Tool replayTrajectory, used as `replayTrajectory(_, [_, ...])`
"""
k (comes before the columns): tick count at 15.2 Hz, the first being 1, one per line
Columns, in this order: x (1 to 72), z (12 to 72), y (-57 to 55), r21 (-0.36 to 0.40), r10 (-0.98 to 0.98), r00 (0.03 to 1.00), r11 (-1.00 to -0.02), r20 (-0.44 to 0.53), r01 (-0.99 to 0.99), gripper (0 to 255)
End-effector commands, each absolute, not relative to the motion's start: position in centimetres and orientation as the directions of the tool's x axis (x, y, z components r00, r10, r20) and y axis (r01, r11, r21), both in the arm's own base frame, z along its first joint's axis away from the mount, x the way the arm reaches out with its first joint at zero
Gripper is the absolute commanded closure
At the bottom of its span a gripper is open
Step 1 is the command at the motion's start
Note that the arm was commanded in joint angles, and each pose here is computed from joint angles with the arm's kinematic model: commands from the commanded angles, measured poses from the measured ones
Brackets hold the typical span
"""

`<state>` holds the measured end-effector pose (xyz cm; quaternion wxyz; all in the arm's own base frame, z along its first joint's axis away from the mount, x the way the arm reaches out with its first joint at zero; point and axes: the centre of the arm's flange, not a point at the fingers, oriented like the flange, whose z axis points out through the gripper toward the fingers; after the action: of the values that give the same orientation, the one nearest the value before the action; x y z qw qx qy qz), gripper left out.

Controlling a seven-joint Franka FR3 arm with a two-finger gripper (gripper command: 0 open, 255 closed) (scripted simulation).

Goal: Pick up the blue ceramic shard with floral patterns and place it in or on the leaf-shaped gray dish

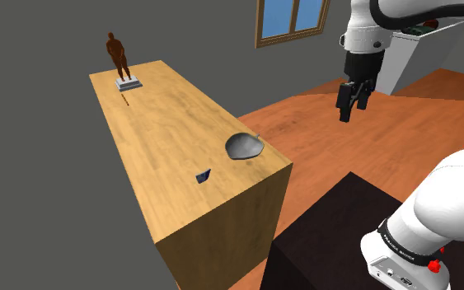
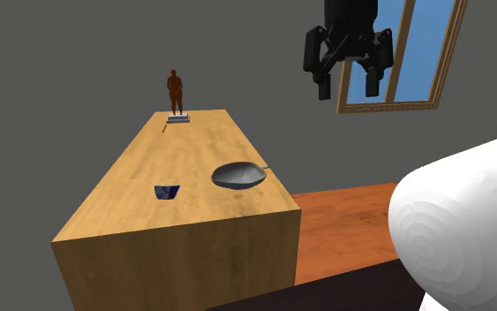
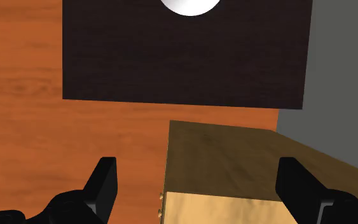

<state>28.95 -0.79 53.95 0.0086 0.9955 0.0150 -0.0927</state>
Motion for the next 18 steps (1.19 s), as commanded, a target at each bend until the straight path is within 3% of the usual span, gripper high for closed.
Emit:
replayTrajectory(1, [28.9, 54.0, -0.8, 0.014, 0.028, 0.982, -0.999, -0.185, 0.031, 0])
replayTrajectory(18, [40.5, 41.8, 12.4, -0.034, 0.033, 0.992, -0.999, -0.124, 0.029, 0])
